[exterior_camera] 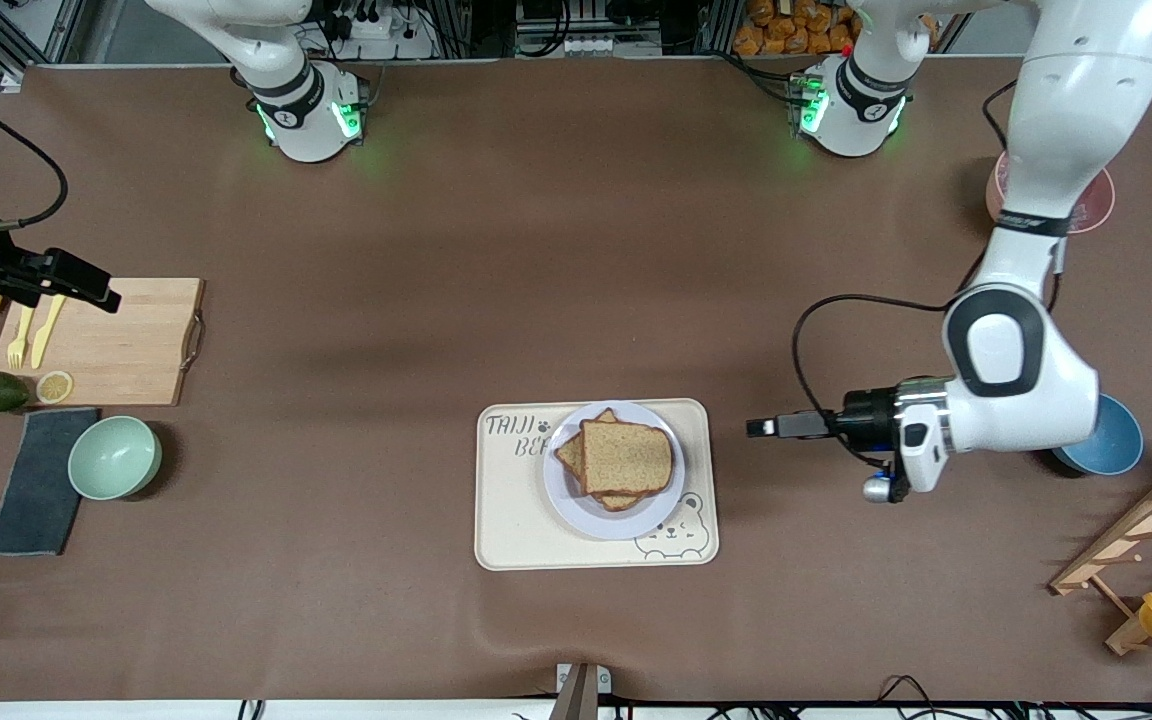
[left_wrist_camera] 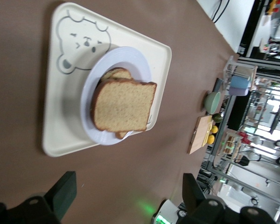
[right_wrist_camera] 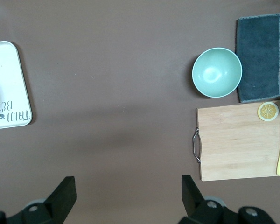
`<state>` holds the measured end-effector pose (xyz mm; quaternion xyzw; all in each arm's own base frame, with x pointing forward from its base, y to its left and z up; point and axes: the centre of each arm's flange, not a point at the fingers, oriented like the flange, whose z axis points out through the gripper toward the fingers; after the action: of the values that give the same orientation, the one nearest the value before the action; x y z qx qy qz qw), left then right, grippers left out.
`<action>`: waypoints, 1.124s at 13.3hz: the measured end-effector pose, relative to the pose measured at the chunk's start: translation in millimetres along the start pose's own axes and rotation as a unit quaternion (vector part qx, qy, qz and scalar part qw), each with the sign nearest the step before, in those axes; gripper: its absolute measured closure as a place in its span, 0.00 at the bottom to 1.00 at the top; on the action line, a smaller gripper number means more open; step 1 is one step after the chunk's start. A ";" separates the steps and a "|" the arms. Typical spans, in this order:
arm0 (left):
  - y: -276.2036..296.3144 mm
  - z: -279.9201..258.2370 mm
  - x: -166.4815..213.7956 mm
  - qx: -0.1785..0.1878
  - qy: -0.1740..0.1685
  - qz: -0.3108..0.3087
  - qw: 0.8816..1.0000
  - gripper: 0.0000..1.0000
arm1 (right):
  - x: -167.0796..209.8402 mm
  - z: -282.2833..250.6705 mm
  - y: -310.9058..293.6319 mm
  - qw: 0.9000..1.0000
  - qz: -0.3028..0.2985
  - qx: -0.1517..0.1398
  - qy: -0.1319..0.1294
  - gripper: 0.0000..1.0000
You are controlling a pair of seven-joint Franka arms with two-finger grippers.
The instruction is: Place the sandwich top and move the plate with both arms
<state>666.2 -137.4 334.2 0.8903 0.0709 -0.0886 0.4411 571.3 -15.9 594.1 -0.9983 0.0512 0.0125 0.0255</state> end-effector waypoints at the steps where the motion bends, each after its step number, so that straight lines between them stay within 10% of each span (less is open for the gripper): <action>1: 6.2 -20.2 -4.8 0.029 0.003 0.000 1.000 0.00 | 0.1 0.1 0.1 1.000 0.000 0.000 0.000 0.00; 6: 57.0 -97.0 -41.1 0.152 0.034 0.007 0.988 0.00 | 0.4 -0.1 0.1 1.000 0.000 0.000 0.001 0.00; 15: 176.2 -160.8 -134.3 0.410 0.090 0.042 0.907 0.00 | -0.1 0.7 -5.5 1.000 0.005 0.000 0.000 0.00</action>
<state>586.6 -121.4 595.7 0.9989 0.0306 -0.0107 0.0325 571.8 -10.3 593.7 -0.9980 0.0563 0.0122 0.0254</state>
